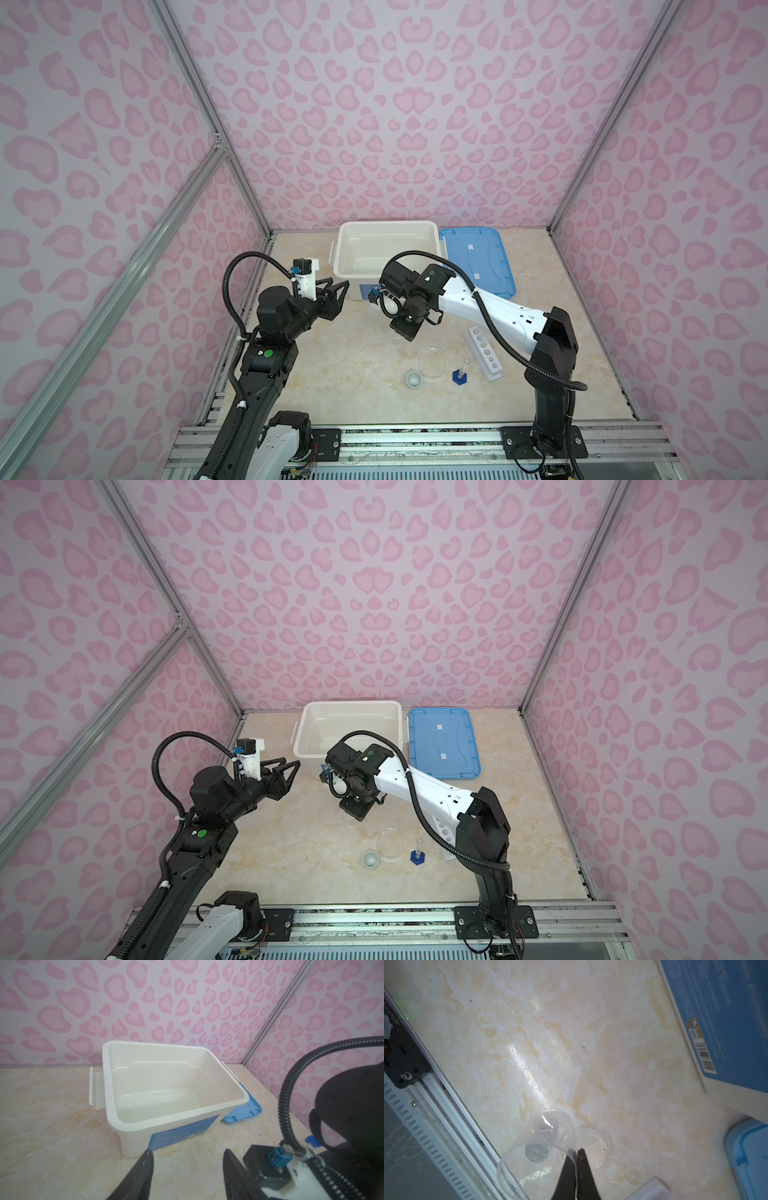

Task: Organize the chemistry lab equipment
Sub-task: 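Lift the clear beaker with the right gripper and carry it over the white tub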

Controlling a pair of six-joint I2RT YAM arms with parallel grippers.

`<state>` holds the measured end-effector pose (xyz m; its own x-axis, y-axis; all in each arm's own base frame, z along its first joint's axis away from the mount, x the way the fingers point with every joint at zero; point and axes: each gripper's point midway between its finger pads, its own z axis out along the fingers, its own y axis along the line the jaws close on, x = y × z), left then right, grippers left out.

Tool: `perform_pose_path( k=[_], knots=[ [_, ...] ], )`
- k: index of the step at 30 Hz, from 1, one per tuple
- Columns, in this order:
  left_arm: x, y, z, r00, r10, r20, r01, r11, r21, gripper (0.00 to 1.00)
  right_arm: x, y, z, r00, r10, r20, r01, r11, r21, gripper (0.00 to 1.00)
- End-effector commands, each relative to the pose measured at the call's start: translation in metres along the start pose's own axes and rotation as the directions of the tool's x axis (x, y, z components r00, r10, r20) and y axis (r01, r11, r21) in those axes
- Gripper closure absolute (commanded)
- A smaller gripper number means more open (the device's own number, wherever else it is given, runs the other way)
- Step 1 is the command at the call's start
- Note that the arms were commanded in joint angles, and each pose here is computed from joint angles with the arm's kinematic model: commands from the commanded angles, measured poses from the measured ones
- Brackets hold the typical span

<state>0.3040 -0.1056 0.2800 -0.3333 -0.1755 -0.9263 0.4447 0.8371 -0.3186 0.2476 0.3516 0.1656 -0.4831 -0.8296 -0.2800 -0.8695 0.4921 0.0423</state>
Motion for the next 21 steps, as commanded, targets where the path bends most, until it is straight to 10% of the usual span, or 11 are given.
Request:
perform_pose_path(
  k=[1,21],
  knots=[
    [-0.005,-0.002,0.000,1.000,0.018,0.018,-0.018,1.000,0.009,0.44,-0.002,-0.014,-0.023,1.000,-0.003,0.004,0.002,1.000,0.026,0.94],
    [0.007,-0.010,-0.001,0.997,0.067,-0.035,-0.065,0.997,0.034,0.46,-0.096,-0.189,-0.059,0.926,0.187,0.327,-0.271,0.934,0.232,0.93]
  ],
)
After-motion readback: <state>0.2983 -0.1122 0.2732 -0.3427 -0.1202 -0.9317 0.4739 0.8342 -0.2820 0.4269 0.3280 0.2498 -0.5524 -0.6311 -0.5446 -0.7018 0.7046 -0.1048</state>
